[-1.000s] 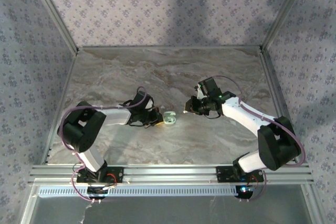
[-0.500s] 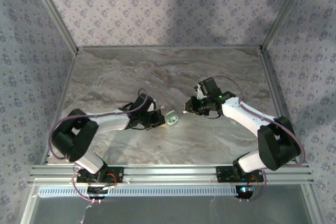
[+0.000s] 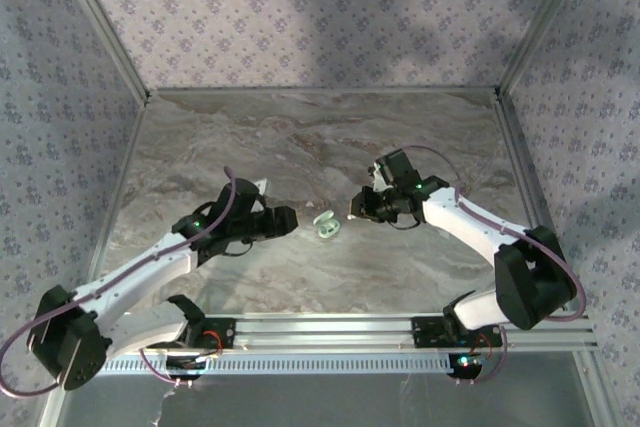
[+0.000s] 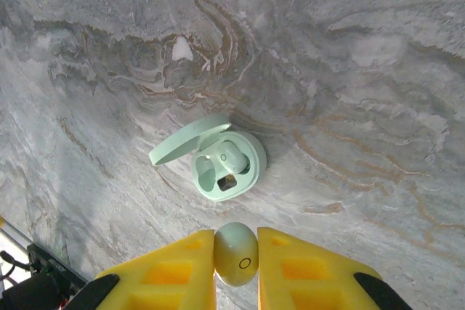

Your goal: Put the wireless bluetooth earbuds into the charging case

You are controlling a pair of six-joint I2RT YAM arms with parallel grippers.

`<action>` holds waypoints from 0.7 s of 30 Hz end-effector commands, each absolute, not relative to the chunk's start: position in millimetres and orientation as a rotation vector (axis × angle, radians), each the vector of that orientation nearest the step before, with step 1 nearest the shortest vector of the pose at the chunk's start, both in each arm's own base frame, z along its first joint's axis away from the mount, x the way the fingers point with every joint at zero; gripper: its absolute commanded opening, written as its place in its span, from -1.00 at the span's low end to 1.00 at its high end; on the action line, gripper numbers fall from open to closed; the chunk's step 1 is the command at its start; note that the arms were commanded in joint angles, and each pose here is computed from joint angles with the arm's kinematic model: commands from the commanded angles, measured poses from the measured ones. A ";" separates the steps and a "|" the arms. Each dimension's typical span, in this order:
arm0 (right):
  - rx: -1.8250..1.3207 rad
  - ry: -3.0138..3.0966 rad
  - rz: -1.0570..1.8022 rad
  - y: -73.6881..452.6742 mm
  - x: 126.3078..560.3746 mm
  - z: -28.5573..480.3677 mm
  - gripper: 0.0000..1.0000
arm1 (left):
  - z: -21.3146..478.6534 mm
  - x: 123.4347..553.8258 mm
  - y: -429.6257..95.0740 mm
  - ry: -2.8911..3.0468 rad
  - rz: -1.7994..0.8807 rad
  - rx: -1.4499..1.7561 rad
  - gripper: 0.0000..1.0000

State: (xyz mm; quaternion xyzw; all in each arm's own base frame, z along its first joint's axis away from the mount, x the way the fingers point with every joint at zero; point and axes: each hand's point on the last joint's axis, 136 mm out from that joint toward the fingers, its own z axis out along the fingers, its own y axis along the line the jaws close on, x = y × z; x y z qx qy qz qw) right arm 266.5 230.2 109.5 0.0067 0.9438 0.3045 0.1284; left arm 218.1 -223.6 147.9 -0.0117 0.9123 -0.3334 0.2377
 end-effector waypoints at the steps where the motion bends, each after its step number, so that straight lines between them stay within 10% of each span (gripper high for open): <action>1: -0.003 2.764 0.842 231.0 260.4 112.4 -0.62 | 168.2 222.2 -209.4 2.413 -0.838 0.019 0.49; 5: -0.028 2.775 0.811 237.8 257.5 110.9 -0.62 | 182.0 223.4 -202.5 2.315 -0.839 0.042 0.99; 21: -0.146 2.818 0.658 272.2 250.2 91.4 -0.61 | 188.8 237.0 -169.5 2.144 -0.754 -0.073 0.99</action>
